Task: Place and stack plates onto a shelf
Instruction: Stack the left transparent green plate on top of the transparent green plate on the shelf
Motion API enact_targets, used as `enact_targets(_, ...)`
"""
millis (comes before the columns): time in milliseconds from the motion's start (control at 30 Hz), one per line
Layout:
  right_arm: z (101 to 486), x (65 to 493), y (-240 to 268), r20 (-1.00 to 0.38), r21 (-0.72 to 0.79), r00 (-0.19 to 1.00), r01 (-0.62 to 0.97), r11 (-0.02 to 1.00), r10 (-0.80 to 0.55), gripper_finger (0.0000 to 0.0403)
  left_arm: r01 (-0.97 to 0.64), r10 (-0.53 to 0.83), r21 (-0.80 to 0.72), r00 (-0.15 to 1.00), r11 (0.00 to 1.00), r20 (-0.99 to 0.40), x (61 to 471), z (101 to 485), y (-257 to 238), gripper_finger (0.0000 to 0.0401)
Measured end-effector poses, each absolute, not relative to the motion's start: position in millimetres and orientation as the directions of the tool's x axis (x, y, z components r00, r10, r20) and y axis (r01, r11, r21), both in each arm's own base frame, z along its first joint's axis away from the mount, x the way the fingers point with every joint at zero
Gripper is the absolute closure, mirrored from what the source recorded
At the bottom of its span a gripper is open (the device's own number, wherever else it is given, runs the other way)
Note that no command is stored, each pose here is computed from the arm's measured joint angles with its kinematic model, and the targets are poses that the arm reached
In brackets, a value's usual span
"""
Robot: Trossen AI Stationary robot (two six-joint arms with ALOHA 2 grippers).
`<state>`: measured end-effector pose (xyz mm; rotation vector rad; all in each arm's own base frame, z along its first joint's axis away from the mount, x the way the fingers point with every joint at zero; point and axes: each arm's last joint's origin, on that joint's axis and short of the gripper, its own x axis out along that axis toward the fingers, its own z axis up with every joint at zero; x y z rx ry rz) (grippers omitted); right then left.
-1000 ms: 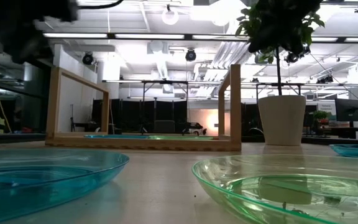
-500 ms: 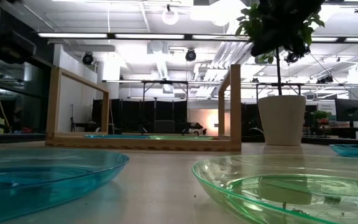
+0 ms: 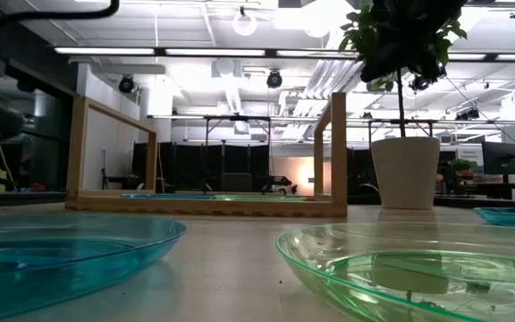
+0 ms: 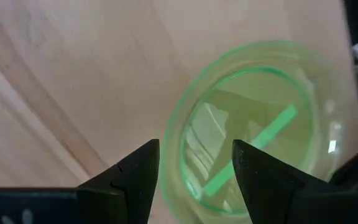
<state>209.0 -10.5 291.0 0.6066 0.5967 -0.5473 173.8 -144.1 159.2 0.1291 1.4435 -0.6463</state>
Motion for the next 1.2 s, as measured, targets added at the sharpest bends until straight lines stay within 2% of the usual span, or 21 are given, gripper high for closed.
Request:
enact_targets(167, 291, 209, -11, -0.653, 0.362, 0.698, 0.628, 0.689, -0.293, 0.0403, 0.452, -0.310, -0.280, -0.008, 0.847, -0.951, 170, 148, -140, 0.0208)
enact_targets(400, 291, 209, -11, -0.653, 0.363, 0.698, 0.629, 0.688, -0.293, 0.0403, 0.446, -0.389, -0.356, -0.020, 0.821, -0.921, 164, 137, -144, 0.0217)
enact_targets(633, 291, 209, -11, -0.653, 0.363, 0.698, 0.629, 0.687, -0.294, 0.0403, 0.436, -0.368, -0.345, -0.033, 0.831, -0.929, 163, 130, -144, 0.0276)
enact_targets(900, 291, 209, -11, -0.653, 0.364, 0.698, 0.629, 0.687, -0.294, 0.0403, 0.415, -0.374, -0.357, -0.044, 0.837, -0.927, 164, 130, -141, 0.0390)
enact_targets(1100, 291, 209, -11, -0.653, 0.363, 0.698, 0.629, 0.687, -0.294, 0.0403, 0.321, -0.435, -0.426, -0.049, 0.846, -0.899, 166, 146, -123, 0.0399)
enact_targets(1200, 291, 209, -11, -0.653, 0.363, 0.698, 0.629, 0.688, -0.293, 0.0403, 0.265, -0.461, -0.439, 0.026, 0.859, -0.887, 166, 163, -108, 0.0400)
